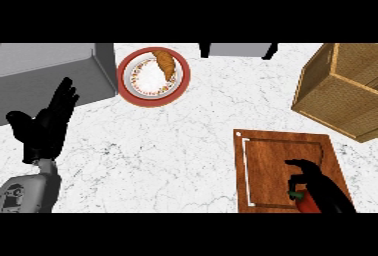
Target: Pick the bell pepper from the cutting board and place it in the basket
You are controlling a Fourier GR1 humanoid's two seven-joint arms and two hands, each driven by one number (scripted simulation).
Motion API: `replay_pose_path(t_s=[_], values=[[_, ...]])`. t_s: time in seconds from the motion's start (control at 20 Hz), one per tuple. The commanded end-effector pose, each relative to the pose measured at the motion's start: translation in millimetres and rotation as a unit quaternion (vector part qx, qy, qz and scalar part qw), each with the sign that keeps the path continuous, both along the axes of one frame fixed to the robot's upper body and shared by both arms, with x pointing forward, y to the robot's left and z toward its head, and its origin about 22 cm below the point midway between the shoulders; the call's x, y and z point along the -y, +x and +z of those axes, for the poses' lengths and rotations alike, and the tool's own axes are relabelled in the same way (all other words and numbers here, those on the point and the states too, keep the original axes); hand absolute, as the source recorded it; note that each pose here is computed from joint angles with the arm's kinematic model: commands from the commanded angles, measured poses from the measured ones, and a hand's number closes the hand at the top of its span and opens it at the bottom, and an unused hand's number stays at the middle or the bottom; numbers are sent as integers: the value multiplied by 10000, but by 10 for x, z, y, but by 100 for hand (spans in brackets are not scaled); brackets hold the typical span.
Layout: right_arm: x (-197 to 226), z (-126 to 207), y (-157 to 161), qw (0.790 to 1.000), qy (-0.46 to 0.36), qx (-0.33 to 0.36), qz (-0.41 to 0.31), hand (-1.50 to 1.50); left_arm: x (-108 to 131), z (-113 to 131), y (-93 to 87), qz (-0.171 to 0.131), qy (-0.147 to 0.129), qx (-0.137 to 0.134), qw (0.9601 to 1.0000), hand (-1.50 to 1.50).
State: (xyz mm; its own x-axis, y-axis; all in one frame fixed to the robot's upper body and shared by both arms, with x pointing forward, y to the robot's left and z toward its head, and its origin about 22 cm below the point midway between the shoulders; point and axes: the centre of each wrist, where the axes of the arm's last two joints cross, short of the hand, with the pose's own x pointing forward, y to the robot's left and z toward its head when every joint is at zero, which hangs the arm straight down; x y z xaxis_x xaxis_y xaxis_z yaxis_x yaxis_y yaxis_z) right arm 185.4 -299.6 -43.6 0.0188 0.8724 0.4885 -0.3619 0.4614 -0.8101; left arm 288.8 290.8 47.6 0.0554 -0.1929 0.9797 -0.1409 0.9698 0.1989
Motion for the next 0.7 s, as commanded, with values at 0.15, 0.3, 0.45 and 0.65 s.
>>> replay_pose_path(t_s=[0.15, 0.3, 0.45, 0.65], values=[[-723, -55, 95, 9744, 2123, 727, -103, 150, -48, -41, -35, 70, -51, -77, 9999, 0], [-733, 68, 46, 9523, 2809, 1174, -214, 150, -78, -19, -44, 186, -57, -63, 9998, 0], [-812, 256, 41, 9322, 3229, 1604, -318, 150, -29, -31, -29, 206, 17, -3, 9998, 0], [-977, 797, 16, 9214, 3138, 2173, -727, 150, -116, -40, -144, 153, 35, -28, 9999, 0]])
